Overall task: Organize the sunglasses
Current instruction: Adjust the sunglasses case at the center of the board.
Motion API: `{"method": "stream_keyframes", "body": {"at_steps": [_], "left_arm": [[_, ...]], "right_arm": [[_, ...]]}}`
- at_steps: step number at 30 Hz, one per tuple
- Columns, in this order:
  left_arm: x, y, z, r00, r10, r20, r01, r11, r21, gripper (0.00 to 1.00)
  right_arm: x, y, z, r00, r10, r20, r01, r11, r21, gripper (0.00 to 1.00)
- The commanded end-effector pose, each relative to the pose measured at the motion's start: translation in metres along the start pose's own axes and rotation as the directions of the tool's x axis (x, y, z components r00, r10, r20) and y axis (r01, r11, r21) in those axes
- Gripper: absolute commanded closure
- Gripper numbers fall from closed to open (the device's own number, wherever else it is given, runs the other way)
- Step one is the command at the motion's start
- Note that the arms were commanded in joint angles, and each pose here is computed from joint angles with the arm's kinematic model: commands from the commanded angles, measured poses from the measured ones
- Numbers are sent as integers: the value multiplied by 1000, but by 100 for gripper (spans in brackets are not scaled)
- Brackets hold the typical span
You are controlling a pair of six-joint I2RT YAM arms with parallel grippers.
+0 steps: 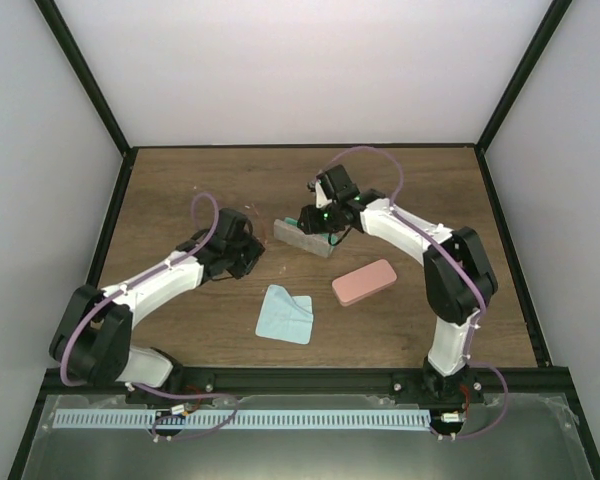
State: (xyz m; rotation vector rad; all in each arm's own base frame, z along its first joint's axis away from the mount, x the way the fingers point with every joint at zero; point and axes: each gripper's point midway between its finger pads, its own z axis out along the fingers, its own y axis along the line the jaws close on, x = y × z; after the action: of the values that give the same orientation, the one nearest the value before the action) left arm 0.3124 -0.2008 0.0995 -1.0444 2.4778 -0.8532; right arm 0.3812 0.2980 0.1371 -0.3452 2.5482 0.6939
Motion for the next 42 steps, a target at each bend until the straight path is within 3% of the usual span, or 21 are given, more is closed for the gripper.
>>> {"method": "stream_keyframes", "body": {"at_steps": [1,12,20,29,42], "left_arm": [[3,17,-6,1000,28,-7,-28,999,-30,69],[11,40,-3,1000,-12,-24,11,999,-36,69],[11,42,-3,999,-18,-27,17,999,-47,69],[16,55,-4,999,-34,-39,31,997,-68,69],[18,63,-10,999,-34,-41,31,996,-84,69]], "right_arm": [[16,-5,10,998,16,-54,-16,1000,-4,57],[65,-5,5,991,41,-124,-46,998,-44,67],[105,-5,16,981,28,-192,-37,998,-43,67],[137,-36,34,970,47,-240,-34,998,58,61],[102,-78,48,985,-4,-173,55,956,290,60]]}}
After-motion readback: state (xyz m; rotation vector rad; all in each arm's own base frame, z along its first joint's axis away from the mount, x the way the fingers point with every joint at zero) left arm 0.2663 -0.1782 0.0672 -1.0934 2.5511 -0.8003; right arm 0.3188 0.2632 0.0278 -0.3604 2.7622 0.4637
